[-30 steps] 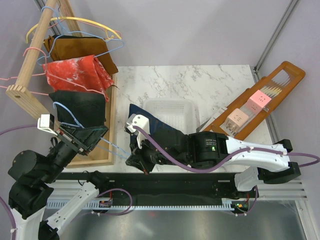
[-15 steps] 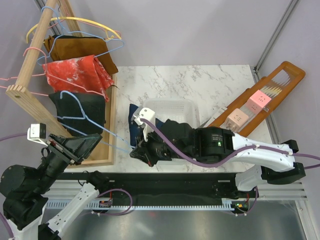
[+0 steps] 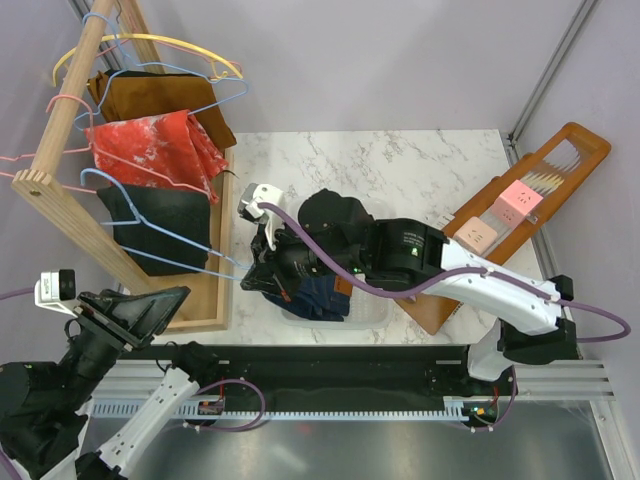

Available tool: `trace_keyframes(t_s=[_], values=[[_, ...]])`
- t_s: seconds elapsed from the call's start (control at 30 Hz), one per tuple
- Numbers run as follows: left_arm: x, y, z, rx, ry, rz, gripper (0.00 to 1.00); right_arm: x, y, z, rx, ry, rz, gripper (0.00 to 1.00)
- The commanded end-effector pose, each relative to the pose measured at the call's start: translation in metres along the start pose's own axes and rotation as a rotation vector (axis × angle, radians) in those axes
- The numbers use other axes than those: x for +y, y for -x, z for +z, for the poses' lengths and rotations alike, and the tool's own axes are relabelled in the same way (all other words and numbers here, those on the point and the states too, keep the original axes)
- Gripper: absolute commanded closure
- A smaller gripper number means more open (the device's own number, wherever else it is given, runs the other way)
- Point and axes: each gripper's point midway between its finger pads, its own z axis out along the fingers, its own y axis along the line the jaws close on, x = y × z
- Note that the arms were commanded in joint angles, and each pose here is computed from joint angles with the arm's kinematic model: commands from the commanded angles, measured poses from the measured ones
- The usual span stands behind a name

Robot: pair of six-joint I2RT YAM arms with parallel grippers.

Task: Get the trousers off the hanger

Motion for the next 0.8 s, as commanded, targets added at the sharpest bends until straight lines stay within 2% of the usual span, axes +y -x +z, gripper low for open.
trace_keyframes(t_s=[0.0,0.27,0.77], values=[[-0.002,0.003,-0.005,-0.022,-0.011,-0.032,0.5,0.012,0.033,0.0,-0.069,0.084,-0.075,1.0],[-0.009,0.008,-0.015,-0.045,-0.031,-0.029,0.5,-0.003,0.065,0.027,-0.117,0.115,-0.078,1.0],[-0.009,0.012,-0.02,-0.07,-0.024,-0.032,0.47,-0.002,0.067,0.063,-0.116,0.18,-0.085,1.0]])
